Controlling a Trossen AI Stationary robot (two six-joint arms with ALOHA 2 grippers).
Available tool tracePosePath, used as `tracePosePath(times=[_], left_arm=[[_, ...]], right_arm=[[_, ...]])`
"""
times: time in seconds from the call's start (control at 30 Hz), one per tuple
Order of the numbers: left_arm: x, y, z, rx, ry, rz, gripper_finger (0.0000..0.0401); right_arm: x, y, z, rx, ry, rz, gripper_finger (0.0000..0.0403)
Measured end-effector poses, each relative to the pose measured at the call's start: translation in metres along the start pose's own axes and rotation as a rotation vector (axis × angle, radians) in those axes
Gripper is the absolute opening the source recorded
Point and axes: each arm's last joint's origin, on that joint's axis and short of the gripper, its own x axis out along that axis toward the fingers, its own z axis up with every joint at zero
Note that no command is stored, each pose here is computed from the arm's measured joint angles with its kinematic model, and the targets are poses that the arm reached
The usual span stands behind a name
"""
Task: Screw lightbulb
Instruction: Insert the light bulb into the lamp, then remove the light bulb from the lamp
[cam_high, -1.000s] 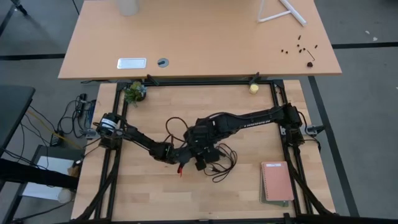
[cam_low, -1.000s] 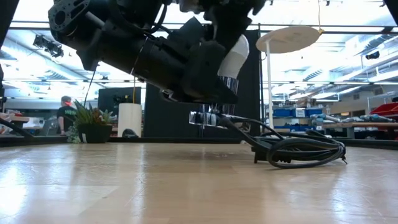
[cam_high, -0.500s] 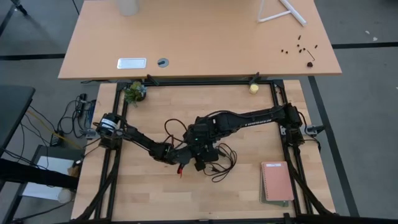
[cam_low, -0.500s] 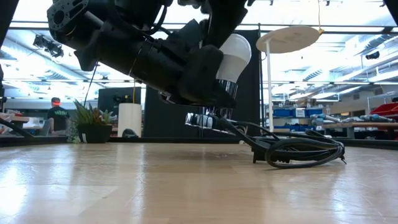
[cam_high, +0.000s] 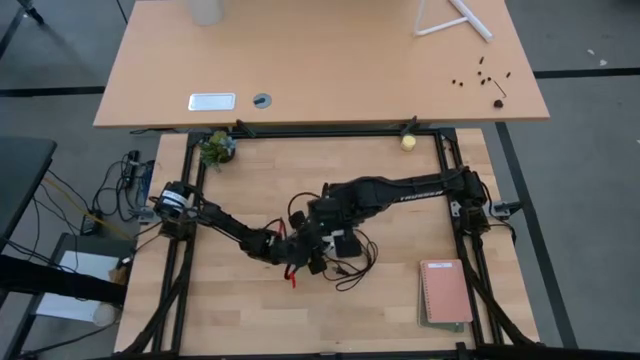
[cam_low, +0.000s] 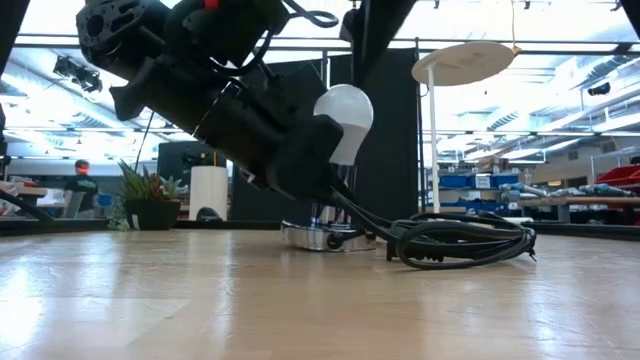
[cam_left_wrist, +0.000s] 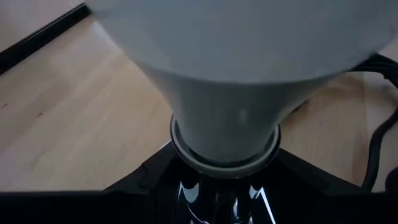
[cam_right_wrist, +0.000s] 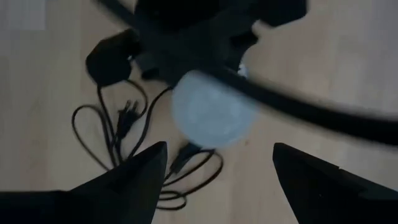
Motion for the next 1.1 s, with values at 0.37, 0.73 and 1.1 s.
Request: tracePosePath(times=[0.37,0.73,1.1], left_arm=[[0.0,0.0,-0.002,-0.009,0.024,-0.029,0.0225],[-0.005,-0.007,-0.006,-0.046,0.044,-0.073,0.0276],[-0.039,-0.013,-0.003,-0.004,0.118,-0.066,0.0279]], right_arm=[[-0.012,0.065,-0.014,0.013,-0.046,-0.152,0.0286],[-0.024,0.151,-0.044,-0.002,-0.152,-0.19,0.0279],[-0.007,0.183,-0.081,0.072,-0.191,-0.305,0.0279]])
